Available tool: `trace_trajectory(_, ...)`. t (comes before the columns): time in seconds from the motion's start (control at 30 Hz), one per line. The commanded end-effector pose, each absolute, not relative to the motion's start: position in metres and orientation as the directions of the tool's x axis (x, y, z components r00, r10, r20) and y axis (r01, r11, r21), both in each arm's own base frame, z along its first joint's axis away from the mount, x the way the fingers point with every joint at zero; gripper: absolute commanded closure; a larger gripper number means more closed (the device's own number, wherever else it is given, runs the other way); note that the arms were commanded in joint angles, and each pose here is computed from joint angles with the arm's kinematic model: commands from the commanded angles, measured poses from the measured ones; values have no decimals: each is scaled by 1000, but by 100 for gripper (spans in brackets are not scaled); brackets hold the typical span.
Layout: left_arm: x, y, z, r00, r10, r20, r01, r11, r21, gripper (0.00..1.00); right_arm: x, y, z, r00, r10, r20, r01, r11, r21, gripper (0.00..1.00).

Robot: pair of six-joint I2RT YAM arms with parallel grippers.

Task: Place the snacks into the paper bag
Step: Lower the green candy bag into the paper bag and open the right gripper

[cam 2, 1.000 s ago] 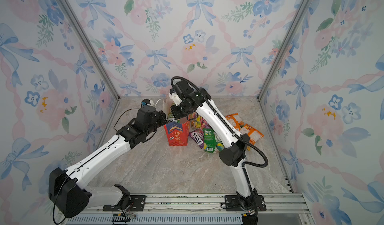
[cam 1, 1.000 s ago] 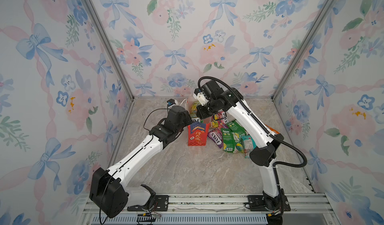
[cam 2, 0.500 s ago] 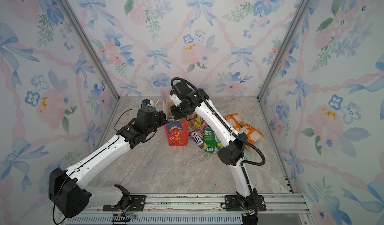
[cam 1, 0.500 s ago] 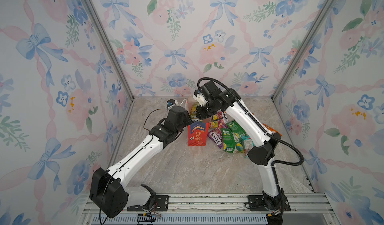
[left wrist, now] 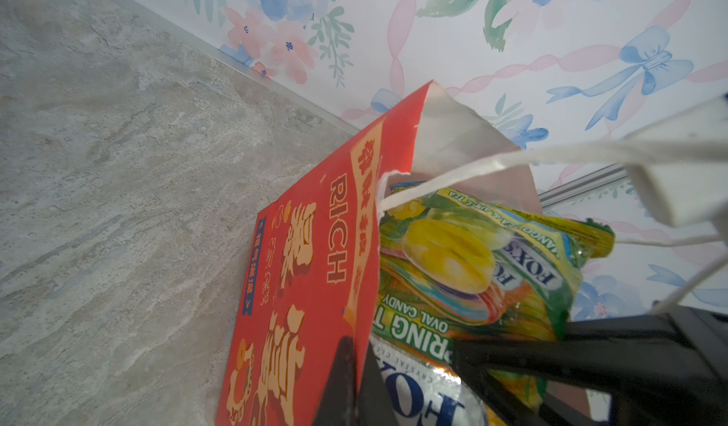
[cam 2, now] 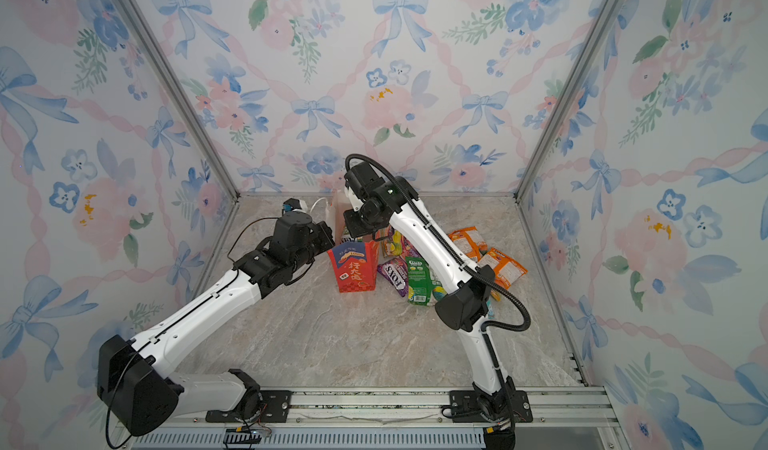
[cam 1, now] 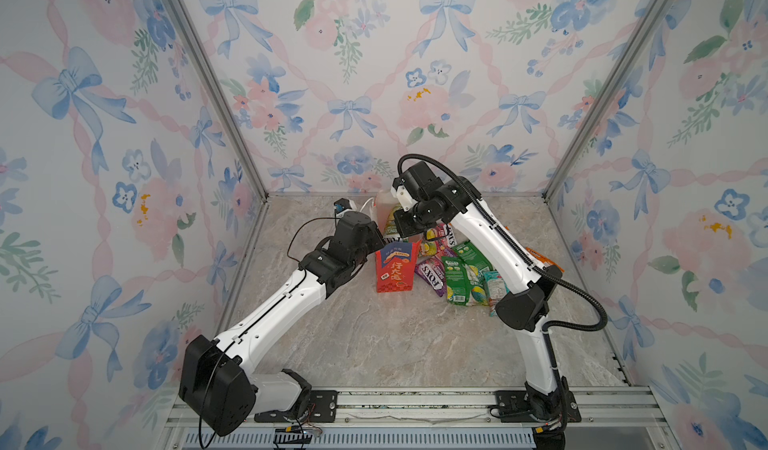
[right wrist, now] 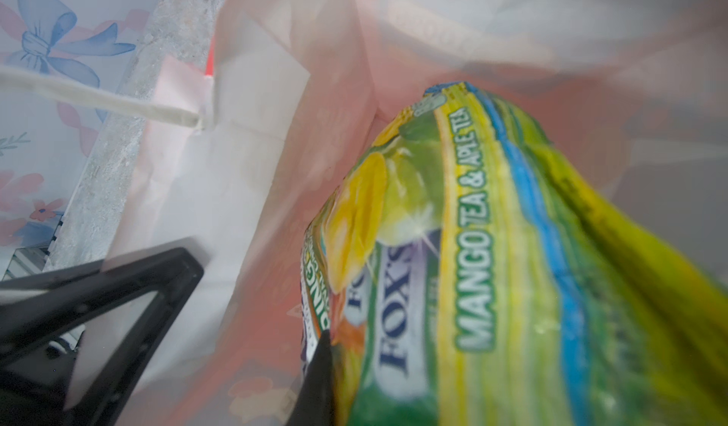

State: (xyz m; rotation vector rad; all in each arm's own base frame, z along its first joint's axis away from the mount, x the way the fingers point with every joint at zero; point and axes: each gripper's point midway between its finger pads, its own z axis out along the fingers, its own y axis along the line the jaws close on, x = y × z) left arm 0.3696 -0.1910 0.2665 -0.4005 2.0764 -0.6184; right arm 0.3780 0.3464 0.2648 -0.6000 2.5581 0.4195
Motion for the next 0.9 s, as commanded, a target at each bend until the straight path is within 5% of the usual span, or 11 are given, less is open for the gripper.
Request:
trace_trajectory(0.0, 371, -196, 272, -532, -509, -677, -35, 812, -583, 100, 383, 346, 265, -786, -323, -527, -463, 872, 157, 91)
trace_trajectory(0.87, 370, -196, 271, -533, -506, -678, -35, 814, -580, 100, 378, 352, 267, -782, -332, -528, -483, 858, 176, 78)
